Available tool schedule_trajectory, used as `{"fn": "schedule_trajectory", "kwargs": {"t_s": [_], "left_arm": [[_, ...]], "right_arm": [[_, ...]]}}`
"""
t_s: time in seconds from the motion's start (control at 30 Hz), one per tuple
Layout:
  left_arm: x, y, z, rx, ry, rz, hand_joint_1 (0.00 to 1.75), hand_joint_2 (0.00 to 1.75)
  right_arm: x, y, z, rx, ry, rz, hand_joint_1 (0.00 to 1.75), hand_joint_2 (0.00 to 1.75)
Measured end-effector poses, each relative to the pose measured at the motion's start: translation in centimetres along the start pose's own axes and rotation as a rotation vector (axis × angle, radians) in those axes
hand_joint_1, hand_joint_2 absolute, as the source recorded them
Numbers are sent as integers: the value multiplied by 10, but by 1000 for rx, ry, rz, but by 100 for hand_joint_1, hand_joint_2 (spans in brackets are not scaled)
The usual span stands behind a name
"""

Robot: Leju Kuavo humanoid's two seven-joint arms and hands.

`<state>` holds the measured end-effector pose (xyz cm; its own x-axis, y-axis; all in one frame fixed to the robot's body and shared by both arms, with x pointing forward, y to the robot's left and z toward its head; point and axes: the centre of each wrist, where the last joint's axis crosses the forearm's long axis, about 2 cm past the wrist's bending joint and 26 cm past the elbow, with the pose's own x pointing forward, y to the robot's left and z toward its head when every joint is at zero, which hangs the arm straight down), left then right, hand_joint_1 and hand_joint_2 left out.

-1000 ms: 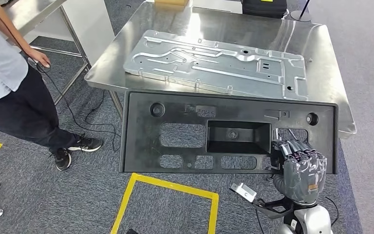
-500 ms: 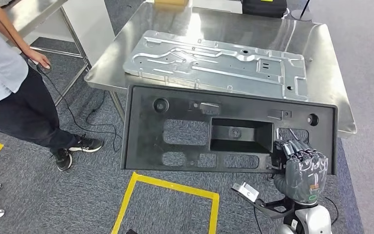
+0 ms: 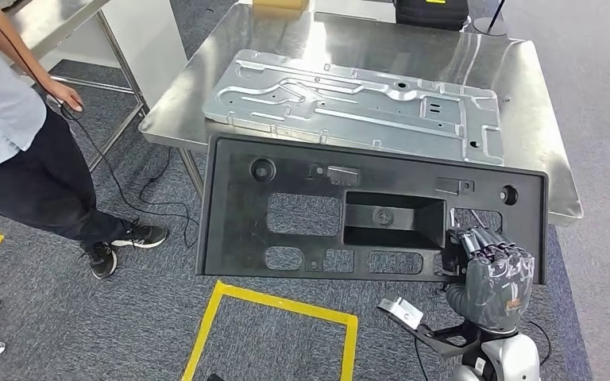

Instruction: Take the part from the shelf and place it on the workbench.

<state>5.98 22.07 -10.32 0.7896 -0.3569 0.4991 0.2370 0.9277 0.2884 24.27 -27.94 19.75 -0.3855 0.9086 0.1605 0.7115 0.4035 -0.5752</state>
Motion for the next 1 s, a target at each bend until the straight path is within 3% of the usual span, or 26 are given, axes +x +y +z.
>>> {"fn": "schedule_trajectory", "kwargs": {"t_s": [1.0], "left_arm": [[0, 0, 0, 6, 1, 0, 0, 175]], "right_arm": [[-1, 2, 0, 17, 2, -17, 175, 175]]}}
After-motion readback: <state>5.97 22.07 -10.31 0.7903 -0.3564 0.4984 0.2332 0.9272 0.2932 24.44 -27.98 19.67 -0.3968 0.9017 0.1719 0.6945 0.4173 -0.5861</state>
